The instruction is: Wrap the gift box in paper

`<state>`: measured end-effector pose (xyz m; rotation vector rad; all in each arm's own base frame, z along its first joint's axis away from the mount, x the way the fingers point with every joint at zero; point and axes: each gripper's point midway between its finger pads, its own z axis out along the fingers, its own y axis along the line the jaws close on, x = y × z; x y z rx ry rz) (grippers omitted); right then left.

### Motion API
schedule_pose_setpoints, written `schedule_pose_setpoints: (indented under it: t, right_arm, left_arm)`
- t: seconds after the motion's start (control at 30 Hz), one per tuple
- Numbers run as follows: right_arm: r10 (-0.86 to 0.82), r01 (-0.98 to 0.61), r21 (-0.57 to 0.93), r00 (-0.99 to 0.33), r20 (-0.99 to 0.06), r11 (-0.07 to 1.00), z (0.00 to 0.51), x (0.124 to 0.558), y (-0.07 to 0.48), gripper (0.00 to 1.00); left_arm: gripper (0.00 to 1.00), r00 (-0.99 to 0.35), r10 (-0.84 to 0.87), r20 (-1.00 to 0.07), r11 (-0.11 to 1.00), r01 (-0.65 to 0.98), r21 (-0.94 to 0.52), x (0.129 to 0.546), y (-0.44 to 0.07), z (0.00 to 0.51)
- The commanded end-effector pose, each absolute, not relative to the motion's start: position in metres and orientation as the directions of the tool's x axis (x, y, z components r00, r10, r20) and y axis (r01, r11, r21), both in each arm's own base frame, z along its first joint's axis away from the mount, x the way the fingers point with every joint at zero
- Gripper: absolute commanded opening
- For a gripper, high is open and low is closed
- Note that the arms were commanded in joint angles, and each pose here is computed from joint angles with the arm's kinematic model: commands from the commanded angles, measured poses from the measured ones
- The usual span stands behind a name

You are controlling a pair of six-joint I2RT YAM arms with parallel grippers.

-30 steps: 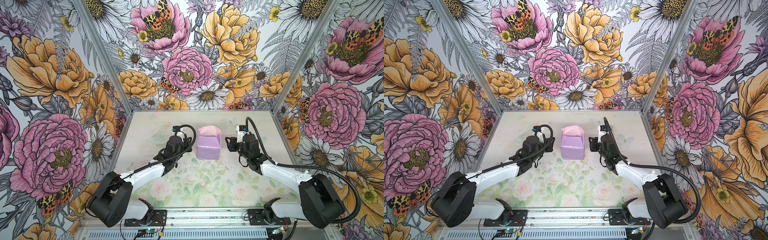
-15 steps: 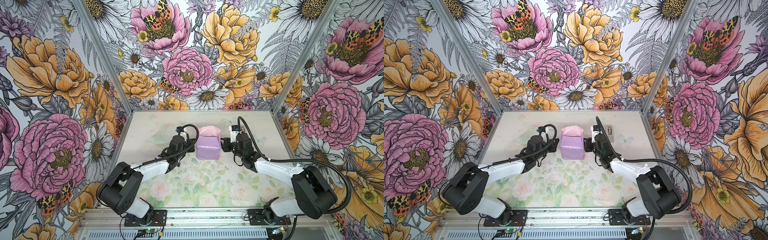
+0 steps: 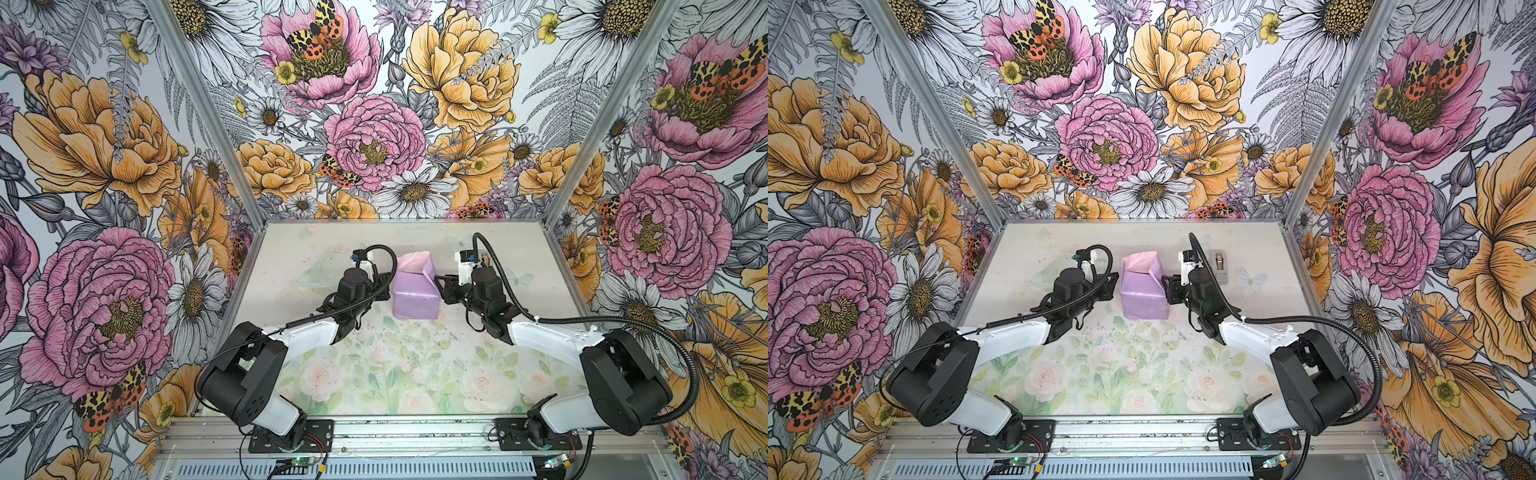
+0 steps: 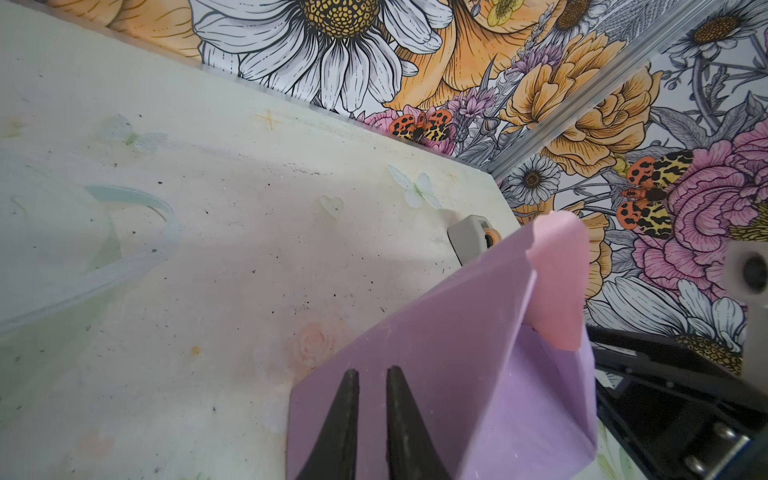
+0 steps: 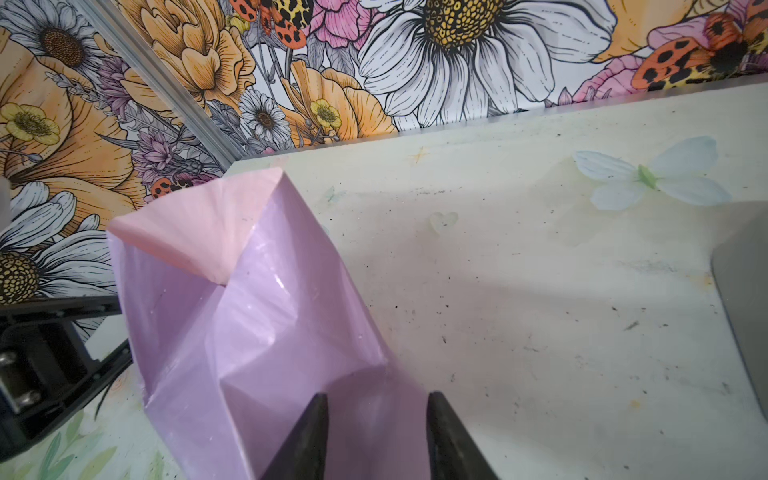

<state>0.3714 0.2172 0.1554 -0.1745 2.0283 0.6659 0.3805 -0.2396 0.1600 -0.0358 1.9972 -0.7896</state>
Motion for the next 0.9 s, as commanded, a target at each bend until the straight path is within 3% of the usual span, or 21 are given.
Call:
schedule_pose_setpoints:
  t: [0.0, 0.57, 0.87]
  right_arm:
    - [0.120, -0.449, 0.374, -0.498, -0.859, 0.811, 0.166, 0.374, 0.231, 0.42]
    - [-0.084, -0.547, 0.368, -0.633, -0.770, 0.752, 0.130, 0.339, 0.233, 0.42]
    - [0.010, -0.544, 0.356, -0.537, -0.843, 0.760, 0.182, 0.350, 0.216, 0.44]
  left_arm:
    - [0.15, -0.529, -0.354, -0.771, 0.767, 0.308, -0.563, 0.386, -0.244, 0.171]
    - [0.15, -0.477, -0.356, -0.804, 0.768, 0.342, -0.542, 0.374, -0.231, 0.206]
    - [0.16, -0.463, -0.322, -0.826, 0.808, 0.320, -0.494, 0.367, -0.219, 0.206]
